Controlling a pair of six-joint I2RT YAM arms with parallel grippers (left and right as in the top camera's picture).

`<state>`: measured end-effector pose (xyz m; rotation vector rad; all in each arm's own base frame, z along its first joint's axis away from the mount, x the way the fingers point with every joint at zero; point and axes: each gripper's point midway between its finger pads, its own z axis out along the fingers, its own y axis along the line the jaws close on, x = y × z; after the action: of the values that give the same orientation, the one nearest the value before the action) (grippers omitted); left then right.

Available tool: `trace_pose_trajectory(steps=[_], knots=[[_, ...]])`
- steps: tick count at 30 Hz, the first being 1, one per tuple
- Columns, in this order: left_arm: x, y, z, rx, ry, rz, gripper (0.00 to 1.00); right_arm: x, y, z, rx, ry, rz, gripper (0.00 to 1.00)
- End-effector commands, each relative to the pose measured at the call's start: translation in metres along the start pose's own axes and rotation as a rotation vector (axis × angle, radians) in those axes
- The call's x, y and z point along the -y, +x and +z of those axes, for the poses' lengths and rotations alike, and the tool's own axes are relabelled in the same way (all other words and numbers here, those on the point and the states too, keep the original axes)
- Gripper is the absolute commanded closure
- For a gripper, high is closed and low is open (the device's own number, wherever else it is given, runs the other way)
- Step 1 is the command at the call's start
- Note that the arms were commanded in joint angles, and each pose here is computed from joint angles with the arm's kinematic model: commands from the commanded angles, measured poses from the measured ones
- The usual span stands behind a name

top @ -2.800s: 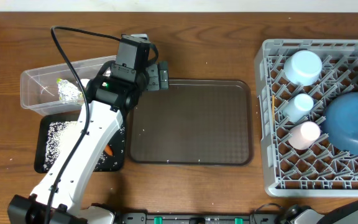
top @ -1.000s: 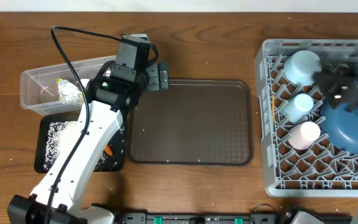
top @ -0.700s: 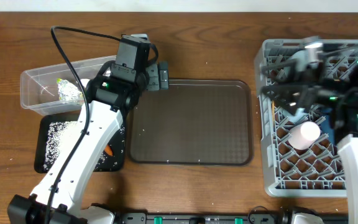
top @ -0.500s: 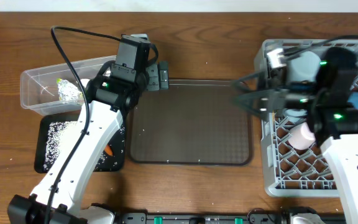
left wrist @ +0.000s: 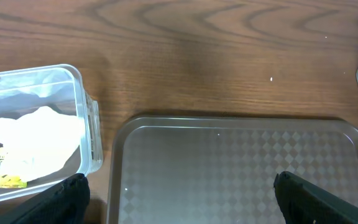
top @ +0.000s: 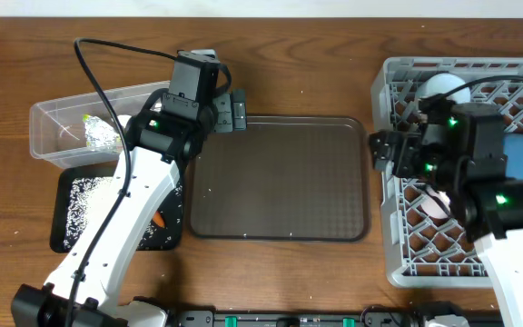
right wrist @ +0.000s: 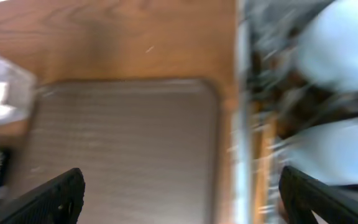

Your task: Sort waste into correct bins and load items into the dishwasher rack

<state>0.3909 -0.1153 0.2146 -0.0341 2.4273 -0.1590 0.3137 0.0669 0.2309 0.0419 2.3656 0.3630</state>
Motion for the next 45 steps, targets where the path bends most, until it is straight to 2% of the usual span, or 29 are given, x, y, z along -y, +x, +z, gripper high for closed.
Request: trace_pose_trajectory(steps=[1,9,15,20,24,29,31,39,45], knots=[[-0.003,-0.001,0.001,0.001,-0.015,0.008,0.02,0.016,-0.016,-0.018,0.084,0.126,-0.173,0.01],[-0.003,-0.001,0.001,0.001,-0.015,0.008,0.02,0.007,-0.014,-0.059,0.171,0.099,-0.165,0.04],[-0.003,-0.001,0.001,0.001,-0.015,0.008,0.02,-0.006,-0.009,-0.142,0.405,0.051,-0.163,0.04],[-0.003,-0.001,0.001,0.001,-0.015,0.008,0.02,-0.010,0.019,-0.218,0.631,0.020,-0.183,0.01],[-0.003,-0.001,0.001,0.001,-0.015,0.008,0.02,-0.009,0.045,-0.253,0.742,0.007,-0.210,0.01],[-0.003,-0.001,0.001,0.001,-0.015,0.008,0.02,-0.001,0.077,-0.249,0.684,0.027,-0.226,0.01],[-0.003,-0.001,0.001,0.001,-0.015,0.008,0.02,0.001,0.086,-0.249,0.674,0.024,-0.214,0.04],[-0.003,-0.001,0.001,0.001,-0.015,0.008,0.02,0.011,0.099,-0.306,0.834,0.075,-0.161,0.04],[-0.003,-0.001,0.001,0.001,-0.015,0.008,0.02,0.017,0.114,-0.306,0.787,0.107,-0.173,0.01]])
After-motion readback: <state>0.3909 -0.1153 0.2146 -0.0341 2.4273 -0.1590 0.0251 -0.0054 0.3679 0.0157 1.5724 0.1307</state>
